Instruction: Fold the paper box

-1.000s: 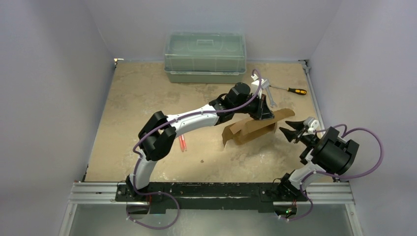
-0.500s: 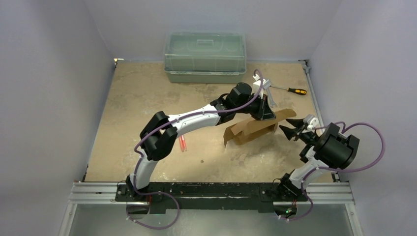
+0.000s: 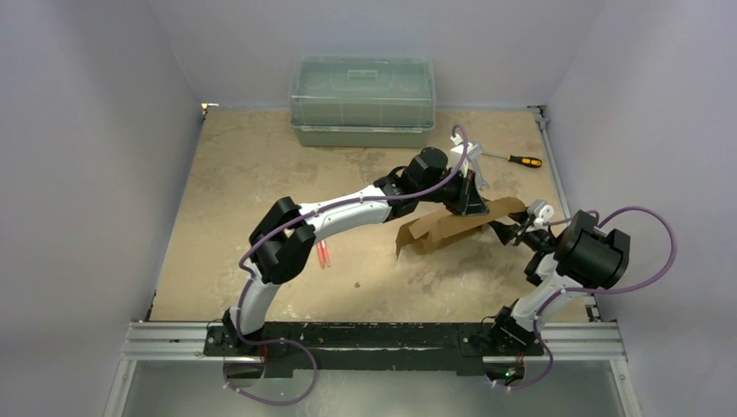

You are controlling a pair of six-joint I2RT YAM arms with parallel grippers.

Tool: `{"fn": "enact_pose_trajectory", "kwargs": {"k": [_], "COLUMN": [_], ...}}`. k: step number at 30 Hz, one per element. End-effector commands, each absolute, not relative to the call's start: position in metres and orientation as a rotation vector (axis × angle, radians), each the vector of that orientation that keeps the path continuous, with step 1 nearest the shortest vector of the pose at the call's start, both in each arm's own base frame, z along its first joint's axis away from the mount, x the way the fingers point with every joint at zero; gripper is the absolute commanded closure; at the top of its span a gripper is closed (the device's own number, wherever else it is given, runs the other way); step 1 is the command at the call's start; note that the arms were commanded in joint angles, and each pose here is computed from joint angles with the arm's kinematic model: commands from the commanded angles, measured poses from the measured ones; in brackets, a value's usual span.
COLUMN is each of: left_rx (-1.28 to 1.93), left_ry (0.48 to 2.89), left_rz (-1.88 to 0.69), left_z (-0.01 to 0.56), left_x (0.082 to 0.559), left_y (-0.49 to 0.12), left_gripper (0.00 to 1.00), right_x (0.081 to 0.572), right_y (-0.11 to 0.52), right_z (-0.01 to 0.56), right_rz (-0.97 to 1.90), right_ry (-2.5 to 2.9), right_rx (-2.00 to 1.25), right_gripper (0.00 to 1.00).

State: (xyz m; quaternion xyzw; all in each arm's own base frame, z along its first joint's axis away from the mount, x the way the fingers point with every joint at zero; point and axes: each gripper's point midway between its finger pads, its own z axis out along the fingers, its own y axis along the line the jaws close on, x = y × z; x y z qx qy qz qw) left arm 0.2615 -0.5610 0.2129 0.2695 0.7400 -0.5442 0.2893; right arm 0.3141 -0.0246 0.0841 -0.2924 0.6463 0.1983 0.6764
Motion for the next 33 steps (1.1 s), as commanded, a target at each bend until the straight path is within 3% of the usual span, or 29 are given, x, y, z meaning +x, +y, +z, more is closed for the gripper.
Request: {"fn": "enact_pose_trajectory", "kwargs": {"k": [1,33], "left_rx": [0.752,0.660], "left_ry": [1.886,1.902], "left_rz": [-1.522,-1.724], "left_z": [0.240,0.254], "left_x": [0.254,0.244], "left_y": [-0.570,-0.556], "left_gripper": [1.00,1.00], "right_x": [0.323,0.306], "right_y": [-0.029,-0.008], "right_z": [0.123,0.119], "right_rz": [0.191,0.169], "right_ry": [1.256,1.203], "right_rx": [-0.835,-0.941], "right_gripper": [0.47,0.48]}}
